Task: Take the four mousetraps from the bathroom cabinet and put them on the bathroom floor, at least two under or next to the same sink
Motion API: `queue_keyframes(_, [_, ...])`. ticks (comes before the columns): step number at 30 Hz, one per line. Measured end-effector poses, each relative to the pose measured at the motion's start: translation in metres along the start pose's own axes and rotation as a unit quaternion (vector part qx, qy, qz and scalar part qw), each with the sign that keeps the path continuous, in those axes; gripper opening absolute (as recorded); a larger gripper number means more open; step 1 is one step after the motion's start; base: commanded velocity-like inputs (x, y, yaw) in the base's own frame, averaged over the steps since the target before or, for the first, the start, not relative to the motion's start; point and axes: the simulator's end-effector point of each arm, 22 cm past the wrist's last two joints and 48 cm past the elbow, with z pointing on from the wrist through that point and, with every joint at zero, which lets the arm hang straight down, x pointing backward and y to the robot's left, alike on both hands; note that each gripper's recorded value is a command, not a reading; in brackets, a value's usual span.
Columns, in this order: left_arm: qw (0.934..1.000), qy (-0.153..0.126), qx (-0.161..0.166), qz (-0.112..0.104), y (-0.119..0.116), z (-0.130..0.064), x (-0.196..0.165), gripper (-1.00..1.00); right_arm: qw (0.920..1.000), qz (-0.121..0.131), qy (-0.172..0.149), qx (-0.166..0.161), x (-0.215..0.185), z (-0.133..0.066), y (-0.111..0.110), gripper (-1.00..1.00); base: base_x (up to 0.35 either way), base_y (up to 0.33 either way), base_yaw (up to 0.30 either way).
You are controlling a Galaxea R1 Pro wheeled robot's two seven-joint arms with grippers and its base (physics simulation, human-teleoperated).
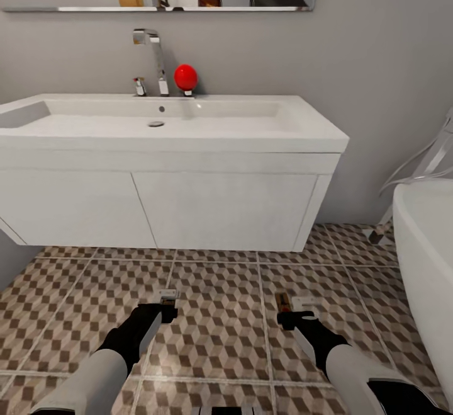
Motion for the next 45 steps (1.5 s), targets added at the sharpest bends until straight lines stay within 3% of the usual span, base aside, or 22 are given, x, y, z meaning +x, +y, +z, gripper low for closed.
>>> queue_keyframes(10, [0.9997,0.023,-0.001,0.002,0.0,0.016,0.022,-1.0,0.9999,-0.004,0.014,0.0,0.016,0.013,0.002,-1.0,0.0,0.0,0.0])
queue_keyframes(17, [0.9993,0.037,0.0,0.004,-0.002,0.027,0.036,-1.0,1.0,-0.001,0.0,0.0,0.019,0.022,0.003,-1.0,0.0,0.0,0.0])
queue_keyframes(29, [0.9984,0.057,0.0,0.006,-0.004,0.044,0.058,-1.0,0.9998,-0.004,0.018,-0.001,0.043,0.037,0.005,-1.0,0.0,0.0,0.0])
queue_keyframes(37, [1.0,0.001,0.002,-0.003,-0.008,0.056,0.042,-1.0,1.0,-0.005,0.003,-0.002,0.047,0.047,0.007,-1.0,0.0,0.0,0.0])
queue_keyframes(45, [1.0,0.007,0.002,-0.002,-0.01,0.068,0.055,-1.0,0.9999,-0.003,-0.011,-0.003,0.053,0.056,0.009,-1.0,0.0,0.0,0.0])
